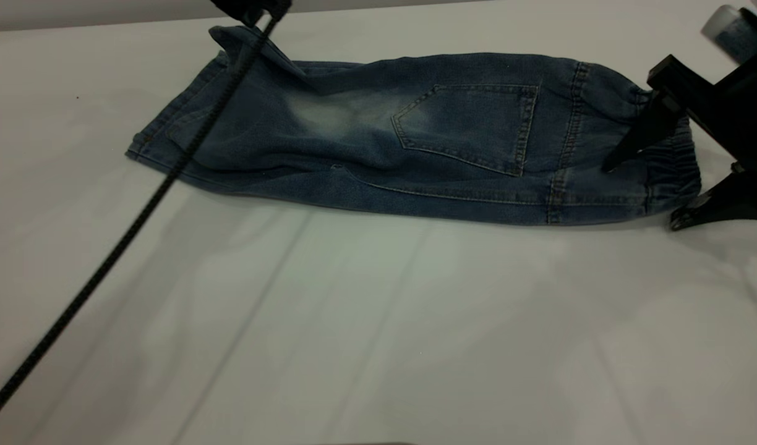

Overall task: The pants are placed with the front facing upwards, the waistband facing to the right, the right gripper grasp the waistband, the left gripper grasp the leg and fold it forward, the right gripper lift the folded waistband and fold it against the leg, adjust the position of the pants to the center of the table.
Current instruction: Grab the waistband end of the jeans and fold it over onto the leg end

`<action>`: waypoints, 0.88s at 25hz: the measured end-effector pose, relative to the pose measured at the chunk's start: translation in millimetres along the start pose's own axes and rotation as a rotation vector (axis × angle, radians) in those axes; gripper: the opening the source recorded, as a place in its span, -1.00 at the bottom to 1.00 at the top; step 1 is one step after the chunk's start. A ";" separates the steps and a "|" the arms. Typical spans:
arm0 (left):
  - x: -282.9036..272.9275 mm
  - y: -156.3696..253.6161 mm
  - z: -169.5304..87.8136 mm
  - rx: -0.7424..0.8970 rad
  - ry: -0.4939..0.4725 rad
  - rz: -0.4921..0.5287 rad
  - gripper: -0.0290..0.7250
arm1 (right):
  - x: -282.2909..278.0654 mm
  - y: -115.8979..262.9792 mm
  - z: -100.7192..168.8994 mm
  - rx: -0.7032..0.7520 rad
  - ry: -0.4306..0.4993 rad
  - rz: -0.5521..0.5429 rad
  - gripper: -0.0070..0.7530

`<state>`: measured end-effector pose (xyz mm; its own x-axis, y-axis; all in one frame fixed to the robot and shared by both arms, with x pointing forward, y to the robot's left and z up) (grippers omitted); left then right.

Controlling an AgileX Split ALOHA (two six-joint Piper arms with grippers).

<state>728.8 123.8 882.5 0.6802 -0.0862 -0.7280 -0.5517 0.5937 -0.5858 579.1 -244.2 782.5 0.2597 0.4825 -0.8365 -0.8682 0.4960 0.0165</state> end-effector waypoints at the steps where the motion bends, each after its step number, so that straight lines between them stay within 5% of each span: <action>1: -0.6 -0.7 -3.6 0.006 0.003 0.003 -0.06 | -0.1 -4.3 -2.4 0.011 0.016 -0.029 0.57; 14: -5.4 -8.1 -29.0 0.042 0.032 -0.001 -0.06 | 9.7 -13.7 -3.5 0.102 -0.029 -0.084 0.35; 16: -6.3 -7.3 -32.6 0.048 0.033 0.011 -0.06 | 10.9 -15.0 -3.3 0.099 -0.036 -0.092 0.12; 20: -7.8 -6.9 -44.5 0.064 0.044 0.029 -0.06 | 7.5 -19.5 3.8 0.049 -0.071 -0.122 -0.69; 22: -6.8 -5.5 -53.7 0.069 0.061 0.039 -0.06 | 1.2 -22.7 11.3 -0.011 -0.094 -0.147 -0.82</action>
<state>701.3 78.2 871.5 0.6274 -0.1091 -0.7710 -0.5412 0.6508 -0.5325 603.9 -246.8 787.4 0.4221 0.4707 -0.7747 -0.8224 0.5584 -0.1088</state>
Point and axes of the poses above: a point on each arm's last joint axis where the gripper is mounted, x pointing out along that axis toward the gripper, z along the wrist's bending axis when the last joint is at zero, y = z × x, the point moved 6 cm from there along x, pointing out along that axis toward the gripper, and after that the axes turned 1 degree about -x, right-handed, at the moved point
